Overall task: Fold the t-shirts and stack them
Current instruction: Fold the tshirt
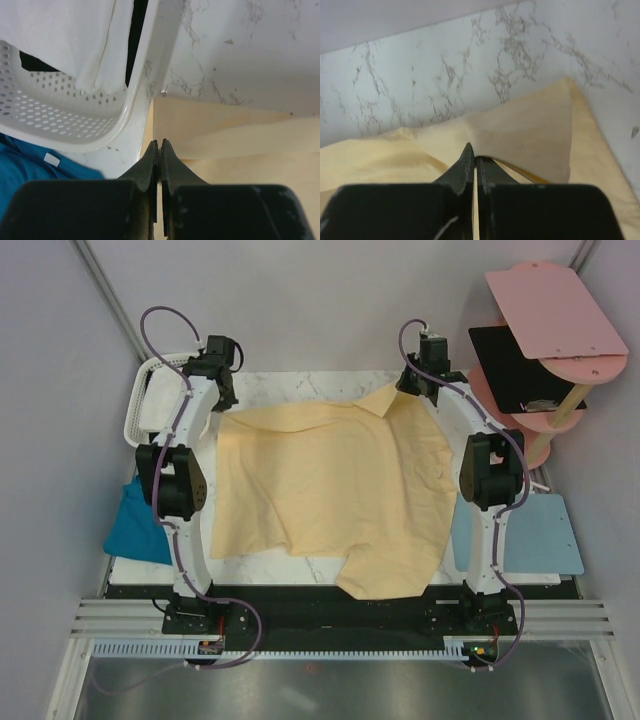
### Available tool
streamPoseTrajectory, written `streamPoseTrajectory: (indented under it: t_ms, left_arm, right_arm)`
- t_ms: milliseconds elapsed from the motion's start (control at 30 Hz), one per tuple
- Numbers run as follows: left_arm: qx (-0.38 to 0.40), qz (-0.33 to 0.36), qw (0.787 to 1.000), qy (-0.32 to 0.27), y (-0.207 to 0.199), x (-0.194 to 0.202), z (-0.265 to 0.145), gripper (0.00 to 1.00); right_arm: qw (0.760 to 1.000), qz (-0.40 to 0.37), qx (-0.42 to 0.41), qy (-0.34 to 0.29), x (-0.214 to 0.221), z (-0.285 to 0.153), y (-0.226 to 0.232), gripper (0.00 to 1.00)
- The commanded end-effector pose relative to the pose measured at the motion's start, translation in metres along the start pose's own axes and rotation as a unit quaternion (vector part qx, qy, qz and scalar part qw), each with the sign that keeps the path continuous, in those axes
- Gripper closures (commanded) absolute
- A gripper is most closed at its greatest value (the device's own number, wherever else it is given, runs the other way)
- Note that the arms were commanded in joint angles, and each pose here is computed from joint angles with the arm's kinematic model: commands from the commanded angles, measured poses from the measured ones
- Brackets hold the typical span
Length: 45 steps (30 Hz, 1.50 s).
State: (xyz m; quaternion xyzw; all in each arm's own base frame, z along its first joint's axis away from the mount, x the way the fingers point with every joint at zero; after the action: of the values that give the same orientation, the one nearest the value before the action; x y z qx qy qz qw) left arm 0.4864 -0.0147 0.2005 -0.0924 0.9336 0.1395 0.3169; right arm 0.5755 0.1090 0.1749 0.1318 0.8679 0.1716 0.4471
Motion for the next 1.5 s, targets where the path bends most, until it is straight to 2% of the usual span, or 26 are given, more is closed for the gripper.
streamPoseTrajectory:
  t_ms: [0,167,367,800,1000,1033,1067,1100,1133,1167,1467]
  left_arm:
    - [-0.014,-0.017,0.999,-0.037,0.022,-0.007,-0.040,0.98]
    - [-0.016,-0.014,0.999,-0.029,0.028,0.005,-0.047,0.98]
    - [-0.014,-0.008,1.000,0.012,0.027,0.040,-0.042,0.98]
    - [-0.018,0.007,0.997,0.075,0.026,0.082,-0.030,0.98]
    - [-0.034,0.026,0.994,0.097,0.024,0.093,-0.021,0.98]
    - [-0.034,0.029,0.994,0.104,0.024,0.095,-0.020,0.92]
    - [-0.035,0.028,0.993,0.109,0.024,0.096,-0.019,0.82]
    - [-0.042,0.028,0.992,0.118,0.024,0.099,-0.017,0.32]
    - [-0.046,0.027,0.991,0.123,0.026,0.100,-0.019,0.06]
    - [-0.049,0.021,0.991,0.123,0.026,0.099,-0.020,0.00]
    - [-0.032,0.008,0.995,0.094,0.018,0.079,-0.027,0.00]
  right_arm:
    - [0.998,0.022,-0.058,-0.031,-0.034,-0.068,0.029,1.00]
    - [0.997,0.031,-0.067,-0.007,-0.030,-0.099,0.032,1.00]
    - [0.997,0.030,-0.064,0.021,-0.022,-0.136,0.031,1.00]
    - [0.987,0.052,0.001,0.150,0.072,-0.169,-0.017,1.00]
    - [0.980,0.070,-0.021,0.185,0.091,-0.179,-0.022,1.00]
    - [0.979,0.073,-0.022,0.188,0.093,-0.181,-0.022,1.00]
    - [0.977,0.077,-0.026,0.197,0.098,-0.183,-0.023,1.00]
    - [0.974,0.082,-0.040,0.207,0.101,-0.185,-0.019,1.00]
    - [0.973,0.086,-0.046,0.211,0.103,-0.188,-0.018,1.00]
    - [0.970,0.090,-0.047,0.220,0.110,-0.190,-0.020,1.00]
    - [0.961,0.098,-0.041,0.254,0.151,-0.213,-0.034,1.00]
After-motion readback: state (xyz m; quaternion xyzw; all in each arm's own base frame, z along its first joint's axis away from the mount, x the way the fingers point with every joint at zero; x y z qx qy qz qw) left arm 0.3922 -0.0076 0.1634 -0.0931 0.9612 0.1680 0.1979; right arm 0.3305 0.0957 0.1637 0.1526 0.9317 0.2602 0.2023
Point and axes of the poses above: each gripper's point midway between its finger pads, its own z axis out along the fingers, its own y axis along the line the jaws close on, x = y × z, the point moved 5 cm from there along -z, back along the fingers, and after that the axes turned 5 degrees about z, right-handed, at the moved point
